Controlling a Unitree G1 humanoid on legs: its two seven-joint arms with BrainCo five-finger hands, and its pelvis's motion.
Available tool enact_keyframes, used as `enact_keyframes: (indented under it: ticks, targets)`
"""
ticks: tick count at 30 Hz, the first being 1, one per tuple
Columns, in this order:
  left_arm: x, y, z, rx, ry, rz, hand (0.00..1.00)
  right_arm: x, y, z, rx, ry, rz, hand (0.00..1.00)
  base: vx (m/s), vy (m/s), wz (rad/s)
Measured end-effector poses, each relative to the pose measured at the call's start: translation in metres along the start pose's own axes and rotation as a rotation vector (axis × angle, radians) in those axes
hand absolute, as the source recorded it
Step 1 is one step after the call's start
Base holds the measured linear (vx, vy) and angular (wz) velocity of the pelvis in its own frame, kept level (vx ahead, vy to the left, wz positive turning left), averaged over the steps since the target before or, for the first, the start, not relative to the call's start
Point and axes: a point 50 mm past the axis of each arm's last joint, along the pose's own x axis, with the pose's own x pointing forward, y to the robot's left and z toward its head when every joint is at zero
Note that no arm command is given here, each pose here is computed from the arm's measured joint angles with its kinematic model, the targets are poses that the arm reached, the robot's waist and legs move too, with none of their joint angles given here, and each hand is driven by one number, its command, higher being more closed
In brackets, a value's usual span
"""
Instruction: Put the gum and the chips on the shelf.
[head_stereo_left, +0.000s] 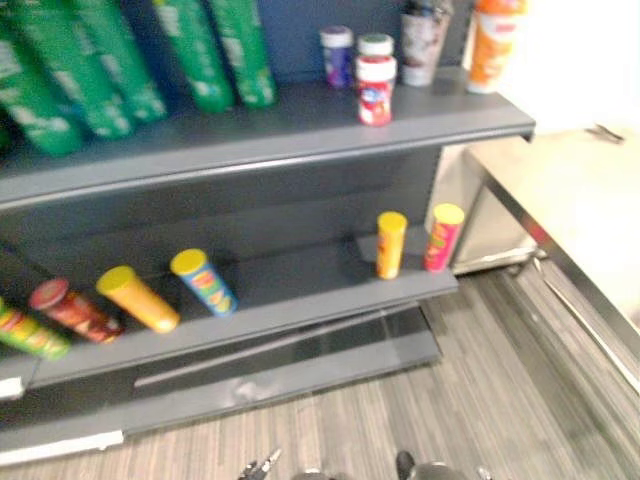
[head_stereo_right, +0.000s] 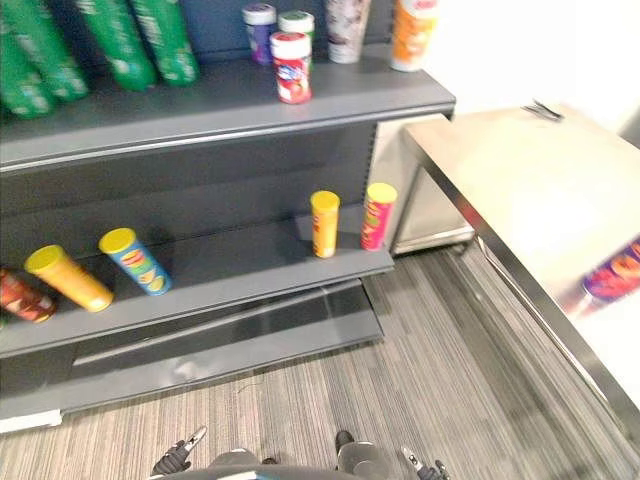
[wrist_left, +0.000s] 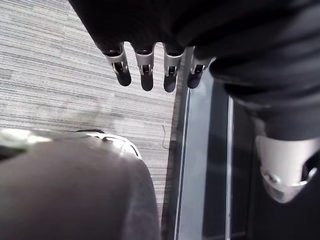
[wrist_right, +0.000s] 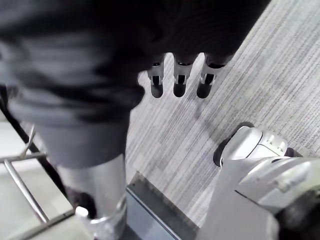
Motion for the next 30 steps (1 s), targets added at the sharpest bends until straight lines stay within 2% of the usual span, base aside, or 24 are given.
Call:
enact_keyframes:
  ticks: [4, 11, 13, 18, 30]
  targets:
    - [0.004, -0.001, 0.016, -0.055, -0.048, 0.012, 0.00, -0.001, 0.011, 0.002, 0.031, -0.027, 0.014, 0.00, -0.02, 0.169, -1.54]
    - [0.008, -0.011, 0.038, 0.027, -0.107, -0.041, 0.00, 0.003, 0.011, -0.001, -0.013, 0.020, -0.001, 0.00, 0.07, -0.003, -1.36]
    - [0.008, -0.011, 0.034, 0.001, -0.094, -0.039, 0.00, 0.007, 0.015, 0.009, -0.046, 0.008, 0.013, 0.00, 0.01, -0.190, -1.08]
    - [0.006, -0.028, 0.021, 0.009, -0.041, -0.101, 0.00, 0.009, 0.009, 0.012, -0.052, 0.014, -0.003, 0.00, -0.03, -0.206, -0.29]
    - [0.007, -0.023, 0.018, -0.028, -0.022, -0.072, 0.00, 0.005, -0.008, 0.003, 0.030, 0.037, -0.068, 0.00, -0.05, -0.059, -0.32]
